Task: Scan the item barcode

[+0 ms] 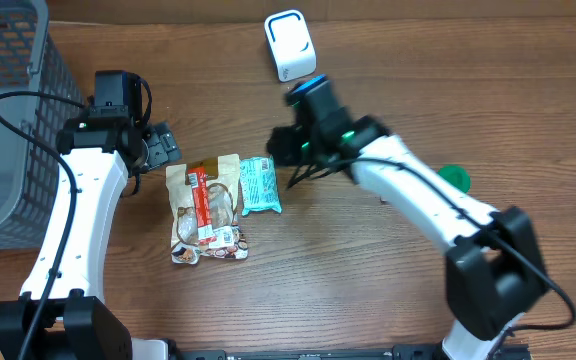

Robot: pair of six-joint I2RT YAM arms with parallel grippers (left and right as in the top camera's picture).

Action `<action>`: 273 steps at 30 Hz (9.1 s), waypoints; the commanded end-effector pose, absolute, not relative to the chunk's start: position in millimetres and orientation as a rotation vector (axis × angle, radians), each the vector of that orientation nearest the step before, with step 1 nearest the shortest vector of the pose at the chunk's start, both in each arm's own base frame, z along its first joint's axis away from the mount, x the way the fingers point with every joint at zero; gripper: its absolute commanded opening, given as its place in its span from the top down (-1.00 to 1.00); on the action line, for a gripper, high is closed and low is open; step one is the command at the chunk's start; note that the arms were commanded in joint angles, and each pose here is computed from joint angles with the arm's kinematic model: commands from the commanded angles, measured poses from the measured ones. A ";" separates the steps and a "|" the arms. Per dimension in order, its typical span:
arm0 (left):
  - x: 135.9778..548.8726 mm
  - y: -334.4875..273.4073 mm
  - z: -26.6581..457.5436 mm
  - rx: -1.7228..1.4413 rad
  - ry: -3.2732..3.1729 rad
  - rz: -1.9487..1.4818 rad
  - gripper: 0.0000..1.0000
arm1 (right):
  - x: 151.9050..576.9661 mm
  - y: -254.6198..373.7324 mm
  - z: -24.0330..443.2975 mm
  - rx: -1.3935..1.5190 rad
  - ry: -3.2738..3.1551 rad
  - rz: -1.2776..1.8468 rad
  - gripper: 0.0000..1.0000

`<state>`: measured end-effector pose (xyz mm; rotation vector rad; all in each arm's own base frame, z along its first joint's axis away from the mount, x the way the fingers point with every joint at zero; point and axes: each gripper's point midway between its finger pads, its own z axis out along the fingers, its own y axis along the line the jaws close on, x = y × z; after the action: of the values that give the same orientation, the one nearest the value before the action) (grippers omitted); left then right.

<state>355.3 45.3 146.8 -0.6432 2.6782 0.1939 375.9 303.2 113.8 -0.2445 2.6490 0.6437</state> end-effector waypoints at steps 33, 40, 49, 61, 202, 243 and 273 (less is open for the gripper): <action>360.0 46.7 151.6 -0.619 2.669 0.203 -1.00 | 315.0 334.9 24.3 -0.364 2.793 0.271 -0.08; 360.1 46.3 151.6 -0.617 2.669 0.203 -1.00 | 318.7 318.5 22.2 -0.346 2.787 0.151 -0.08; 360.0 46.3 151.6 -0.617 2.670 0.203 -1.00 | 327.1 237.1 27.5 -0.397 2.716 -0.423 -0.17; 360.1 46.3 151.6 -0.617 2.669 0.203 -0.99 | 337.5 207.5 49.5 -0.300 2.849 -0.292 -0.28; 301.1 -194.0 36.0 0.160 3.151 -0.527 0.92 | 308.2 226.5 54.9 -0.150 2.973 0.743 -0.26; 309.8 -134.5 48.1 -0.003 3.224 -0.401 -0.04 | 261.1 254.6 23.0 0.277 3.106 0.769 -0.01; 301.2 -155.6 25.2 0.224 3.175 -0.304 0.19 | 309.0 225.5 60.7 0.202 2.941 0.784 -0.09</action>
<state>304.6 -158.3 33.4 0.1950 3.1653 -0.3358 296.2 224.0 44.1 0.2463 3.0071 0.7721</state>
